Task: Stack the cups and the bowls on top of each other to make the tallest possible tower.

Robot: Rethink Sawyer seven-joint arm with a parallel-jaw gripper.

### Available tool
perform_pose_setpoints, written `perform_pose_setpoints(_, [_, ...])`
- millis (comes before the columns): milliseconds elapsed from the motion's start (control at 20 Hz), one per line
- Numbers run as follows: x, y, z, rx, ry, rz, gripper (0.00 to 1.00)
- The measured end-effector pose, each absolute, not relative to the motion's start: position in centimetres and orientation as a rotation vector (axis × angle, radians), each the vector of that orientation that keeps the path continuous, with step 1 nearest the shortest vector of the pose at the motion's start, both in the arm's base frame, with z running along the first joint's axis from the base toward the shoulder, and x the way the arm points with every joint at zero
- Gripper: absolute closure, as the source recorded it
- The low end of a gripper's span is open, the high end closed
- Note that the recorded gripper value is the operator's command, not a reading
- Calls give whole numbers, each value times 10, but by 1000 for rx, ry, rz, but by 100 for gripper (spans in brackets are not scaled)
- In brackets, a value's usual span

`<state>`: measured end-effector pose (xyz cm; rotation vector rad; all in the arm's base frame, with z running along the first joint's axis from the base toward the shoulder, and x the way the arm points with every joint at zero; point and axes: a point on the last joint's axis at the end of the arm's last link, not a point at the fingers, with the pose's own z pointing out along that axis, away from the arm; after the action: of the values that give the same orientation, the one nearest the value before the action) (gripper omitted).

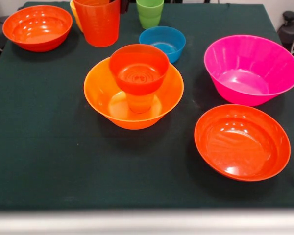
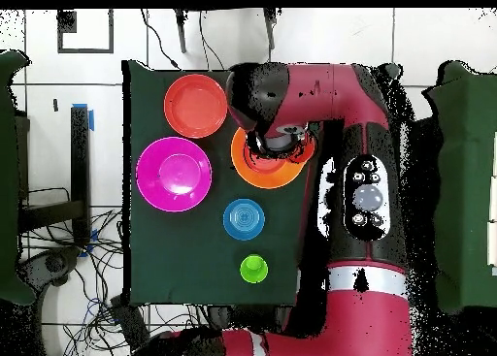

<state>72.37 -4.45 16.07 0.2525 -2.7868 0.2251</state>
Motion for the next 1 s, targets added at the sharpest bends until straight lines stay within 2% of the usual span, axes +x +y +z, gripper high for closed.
perform_pose_setpoints(1000, [740, -5, 180, 278, -2802, 206, 100])
